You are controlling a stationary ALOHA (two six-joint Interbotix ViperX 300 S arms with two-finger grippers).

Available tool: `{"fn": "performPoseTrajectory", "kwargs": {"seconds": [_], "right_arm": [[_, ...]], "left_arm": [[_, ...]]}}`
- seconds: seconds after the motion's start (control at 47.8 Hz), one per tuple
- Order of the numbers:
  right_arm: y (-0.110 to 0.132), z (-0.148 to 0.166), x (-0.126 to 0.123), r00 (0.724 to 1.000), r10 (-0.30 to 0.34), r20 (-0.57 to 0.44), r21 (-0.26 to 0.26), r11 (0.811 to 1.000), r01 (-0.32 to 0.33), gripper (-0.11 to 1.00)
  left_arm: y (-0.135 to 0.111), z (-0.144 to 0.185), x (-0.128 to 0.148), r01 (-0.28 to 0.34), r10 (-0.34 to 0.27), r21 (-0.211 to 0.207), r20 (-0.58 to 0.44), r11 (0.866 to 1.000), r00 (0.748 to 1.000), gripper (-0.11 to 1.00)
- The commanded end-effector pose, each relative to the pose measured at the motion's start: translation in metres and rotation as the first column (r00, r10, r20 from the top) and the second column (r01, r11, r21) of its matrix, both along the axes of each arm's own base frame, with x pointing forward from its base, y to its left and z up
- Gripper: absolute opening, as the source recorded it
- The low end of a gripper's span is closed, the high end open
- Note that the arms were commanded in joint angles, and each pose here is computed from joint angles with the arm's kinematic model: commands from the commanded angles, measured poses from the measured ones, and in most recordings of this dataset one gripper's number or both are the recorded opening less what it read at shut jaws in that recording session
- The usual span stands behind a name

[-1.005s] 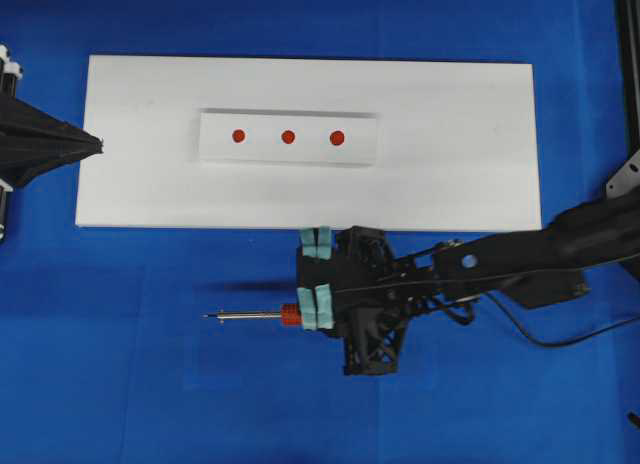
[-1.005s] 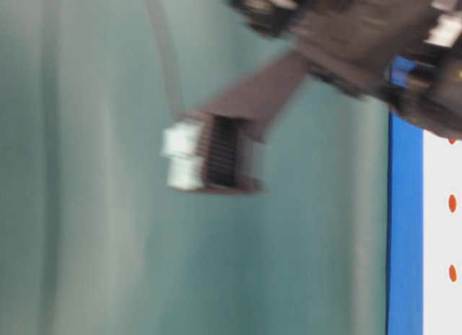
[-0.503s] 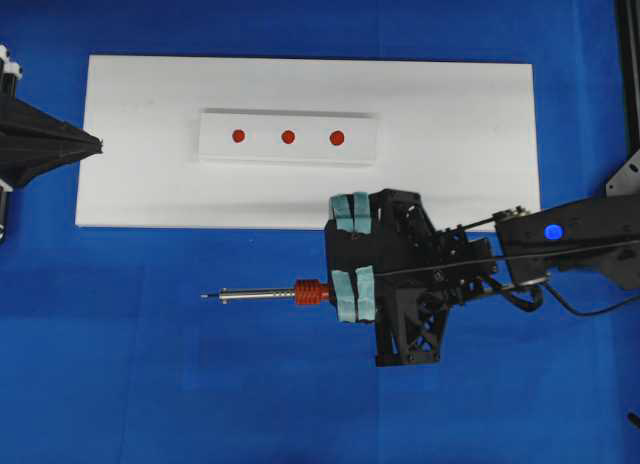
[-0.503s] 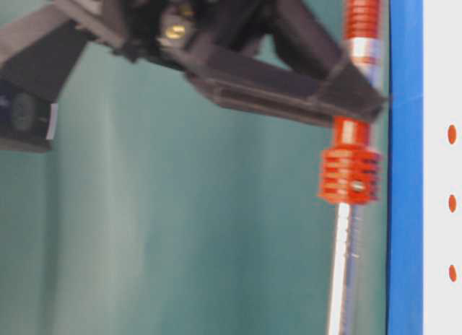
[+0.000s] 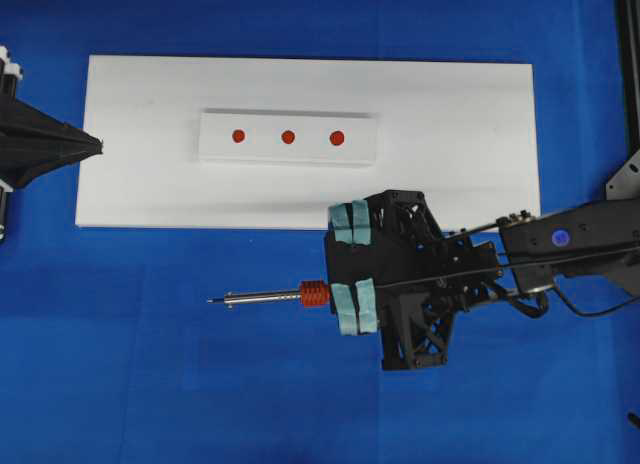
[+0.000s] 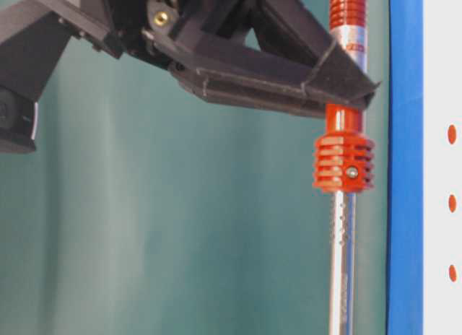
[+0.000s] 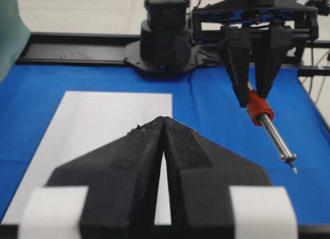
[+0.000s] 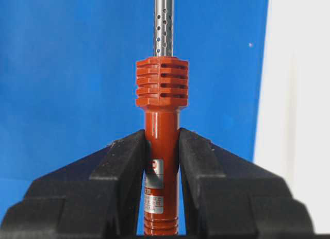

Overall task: Touch the tip of the soldering iron to the mark.
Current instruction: 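Lift the iron tip-down and carry it over the red dots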

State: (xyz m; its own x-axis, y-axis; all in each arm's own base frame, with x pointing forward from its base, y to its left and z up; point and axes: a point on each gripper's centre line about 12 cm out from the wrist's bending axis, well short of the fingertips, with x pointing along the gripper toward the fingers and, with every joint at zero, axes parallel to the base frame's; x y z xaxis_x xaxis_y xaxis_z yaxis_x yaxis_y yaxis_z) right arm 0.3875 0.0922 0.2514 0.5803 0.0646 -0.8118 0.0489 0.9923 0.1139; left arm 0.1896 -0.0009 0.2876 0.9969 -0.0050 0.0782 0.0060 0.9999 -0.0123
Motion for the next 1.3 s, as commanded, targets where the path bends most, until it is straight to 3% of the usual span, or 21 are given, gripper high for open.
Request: {"fn": "performPoseTrajectory", "kwargs": {"seconds": [0.0, 0.649, 0.879, 1.277], "right_arm": [[-0.015, 0.025, 0.0, 0.998, -0.024, 0.056, -0.01, 1.0, 0.024, 0.06], [-0.139, 0.032, -0.002, 0.993, -0.111, 0.032, -0.198, 0.974, 0.115, 0.06], [-0.157, 0.032, -0.004, 0.992, -0.122, 0.027, -0.222, 0.967, 0.125, 0.06], [-0.16, 0.027, -0.007, 0.991, -0.133, -0.022, -0.225, 0.966, 0.125, 0.06]], "left_arm": [[-0.001, 0.003, 0.001, 0.003, -0.003, 0.001, 0.009, 1.0, 1.0, 0.0], [0.0, 0.002, 0.001, 0.002, -0.002, 0.0, 0.006, 1.0, 1.0, 0.0], [0.0, 0.002, 0.001, 0.002, -0.002, 0.001, 0.006, 1.0, 1.0, 0.0], [0.0, 0.002, 0.001, 0.002, -0.002, 0.001, 0.006, 1.0, 1.0, 0.0]]}}
